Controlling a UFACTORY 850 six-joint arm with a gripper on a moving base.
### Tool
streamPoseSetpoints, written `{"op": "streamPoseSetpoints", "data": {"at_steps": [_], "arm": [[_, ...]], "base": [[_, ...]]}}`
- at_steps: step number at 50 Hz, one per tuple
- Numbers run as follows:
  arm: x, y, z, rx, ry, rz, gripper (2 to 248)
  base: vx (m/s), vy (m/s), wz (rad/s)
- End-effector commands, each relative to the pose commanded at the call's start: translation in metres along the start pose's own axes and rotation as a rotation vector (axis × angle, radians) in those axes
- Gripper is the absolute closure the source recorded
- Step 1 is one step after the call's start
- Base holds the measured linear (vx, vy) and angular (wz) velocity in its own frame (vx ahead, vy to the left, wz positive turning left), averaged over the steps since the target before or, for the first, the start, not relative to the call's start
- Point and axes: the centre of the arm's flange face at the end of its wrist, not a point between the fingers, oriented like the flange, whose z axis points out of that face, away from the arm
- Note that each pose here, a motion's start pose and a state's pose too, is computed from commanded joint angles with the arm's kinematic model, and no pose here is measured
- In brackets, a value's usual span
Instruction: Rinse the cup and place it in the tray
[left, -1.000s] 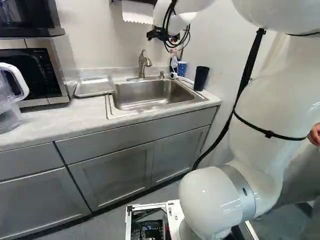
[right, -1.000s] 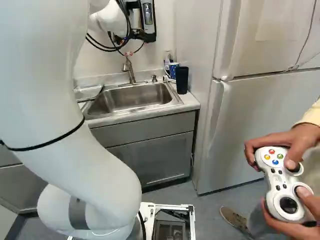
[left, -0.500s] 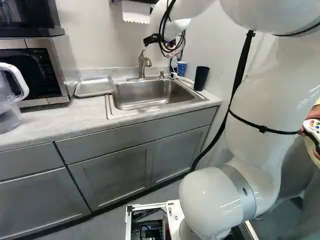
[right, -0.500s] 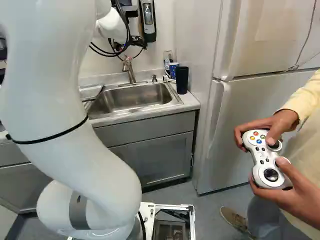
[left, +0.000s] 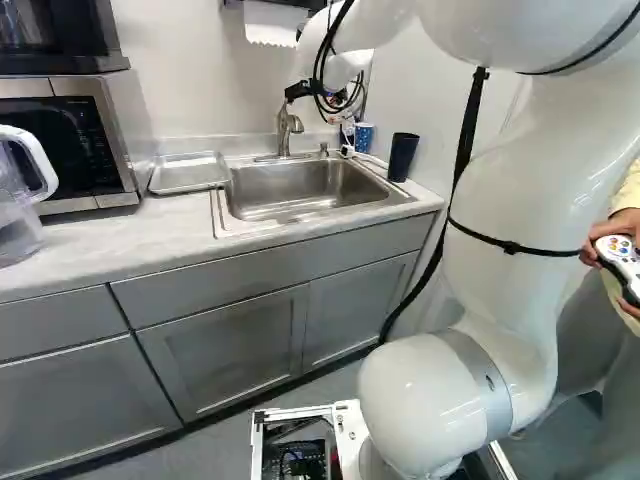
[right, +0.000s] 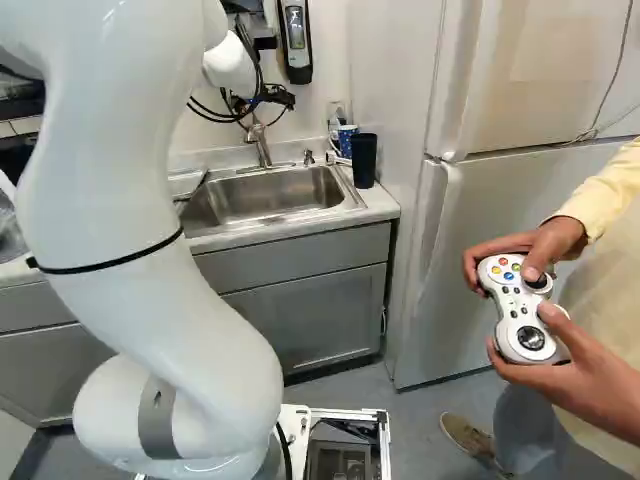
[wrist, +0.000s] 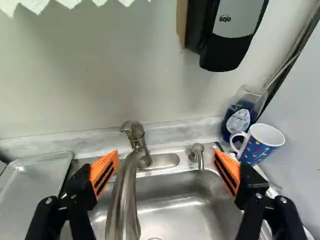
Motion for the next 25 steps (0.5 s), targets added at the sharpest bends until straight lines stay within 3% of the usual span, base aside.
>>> {"op": "streamPoseSetpoints", "data": {"at_steps": [25], "arm": [[0.007, 0.002, 0.021, -0.004, -0.003, 0.001, 3]], "base": [[0.0, 0.0, 0.0]]}}
